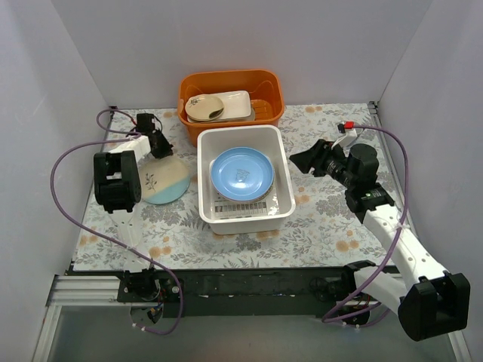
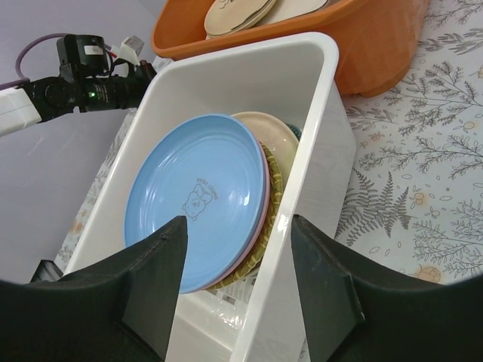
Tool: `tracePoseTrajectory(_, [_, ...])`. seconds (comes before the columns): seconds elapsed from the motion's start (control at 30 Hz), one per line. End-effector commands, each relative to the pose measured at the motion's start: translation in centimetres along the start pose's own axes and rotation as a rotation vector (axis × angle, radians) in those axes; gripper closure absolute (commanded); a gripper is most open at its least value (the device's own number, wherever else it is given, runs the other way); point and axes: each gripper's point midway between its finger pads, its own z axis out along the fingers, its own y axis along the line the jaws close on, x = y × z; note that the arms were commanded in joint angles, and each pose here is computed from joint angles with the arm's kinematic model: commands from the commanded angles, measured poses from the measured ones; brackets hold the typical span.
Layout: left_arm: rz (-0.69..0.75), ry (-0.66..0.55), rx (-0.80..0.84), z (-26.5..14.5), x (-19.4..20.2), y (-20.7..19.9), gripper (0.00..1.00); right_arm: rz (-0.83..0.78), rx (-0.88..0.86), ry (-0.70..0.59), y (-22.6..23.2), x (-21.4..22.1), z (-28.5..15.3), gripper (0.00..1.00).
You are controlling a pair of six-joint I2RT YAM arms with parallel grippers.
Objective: Place the plates into the plastic bin on the countertop
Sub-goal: Move the plate to the center of the board.
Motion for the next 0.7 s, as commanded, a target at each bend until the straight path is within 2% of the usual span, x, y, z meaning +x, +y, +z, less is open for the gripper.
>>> tracePoseTrajectory(0.0, [0.003, 0.172, -0.093, -2.5, 5.3, 2.6, 0.99, -0.045, -0.066, 0.006, 1.9, -0.8, -1.0, 0.36])
tracePoseTrajectory(0.2, [-0.028, 0.293, -0.033, -4.7, 9.2, 2.4, 1.0, -0.055, -0.213, 0.015, 4.8, -0.7, -2.0, 0.34])
tracePoseTrajectory(0.27, [-0.031, 0.299, -0.017, -5.7, 9.6, 2.1, 1.0, -0.053, -0.259, 0.035, 5.9, -0.4, -2.0, 0.33])
tracePoseTrajectory(0.47, [-0.036, 0.279, 0.013, -9.1, 10.5, 2.0, 1.0, -0.079, -0.358, 0.091, 8.7, 1.0, -1.5, 0.16])
tracePoseTrajectory(0.67, [-0.019, 0.251, 0.058, -11.6, 10.6, 1.4, 1.0, -0.109, -0.425, 0.112, 11.9, 1.9, -0.9, 0.15])
